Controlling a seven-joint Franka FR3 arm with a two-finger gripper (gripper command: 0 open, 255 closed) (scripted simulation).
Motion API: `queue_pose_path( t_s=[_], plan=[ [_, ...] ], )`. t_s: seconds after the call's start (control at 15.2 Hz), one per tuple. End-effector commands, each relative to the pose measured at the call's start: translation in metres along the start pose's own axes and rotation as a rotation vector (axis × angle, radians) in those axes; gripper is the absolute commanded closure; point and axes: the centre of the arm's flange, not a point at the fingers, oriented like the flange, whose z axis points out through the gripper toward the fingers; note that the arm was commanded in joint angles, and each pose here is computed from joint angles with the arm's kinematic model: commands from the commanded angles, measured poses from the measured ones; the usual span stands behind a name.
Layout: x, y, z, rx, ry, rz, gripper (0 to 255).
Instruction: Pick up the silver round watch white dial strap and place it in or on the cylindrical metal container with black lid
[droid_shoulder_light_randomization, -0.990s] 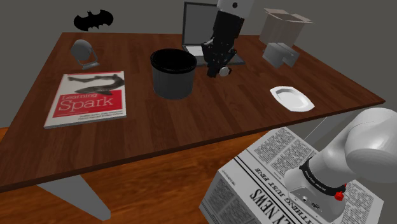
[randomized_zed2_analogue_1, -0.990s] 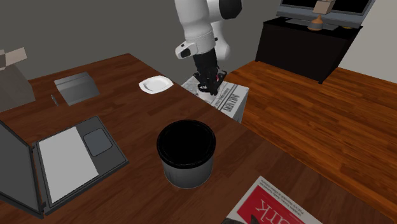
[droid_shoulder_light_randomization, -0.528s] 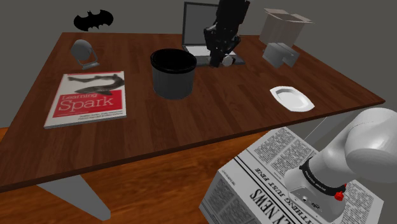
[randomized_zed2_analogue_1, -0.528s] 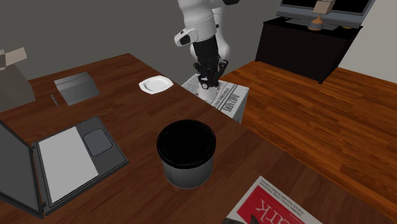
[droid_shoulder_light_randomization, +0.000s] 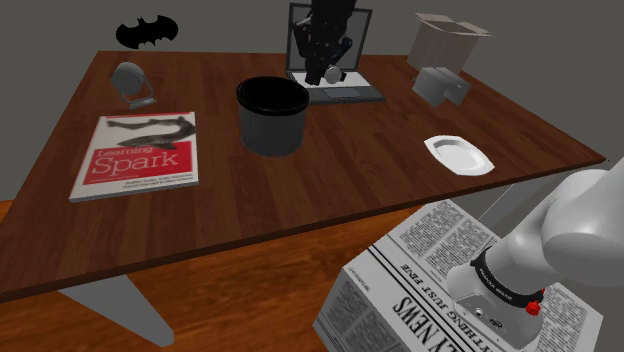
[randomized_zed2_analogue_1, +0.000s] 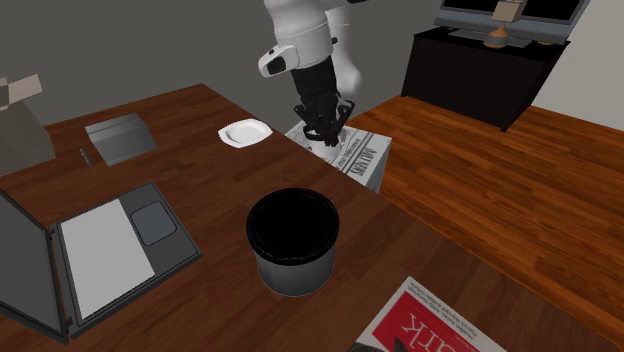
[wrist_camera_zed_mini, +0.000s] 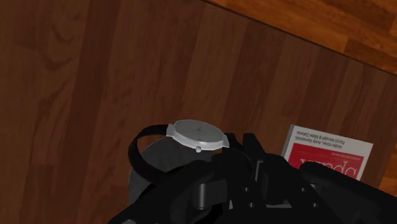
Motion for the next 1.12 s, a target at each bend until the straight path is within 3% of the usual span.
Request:
queue_pose_path(
  t_s=[0.0,0.66,1.06],
  plan=[
    [0.027,-0.004,-0.006,0.0,0.001,0.0,255],
    [0.158,-0.04,-0.023,0.0,0.001,0.0,255],
    [0.162,-0.033,0.008,0.0,0.001,0.0,255]
  ],
)
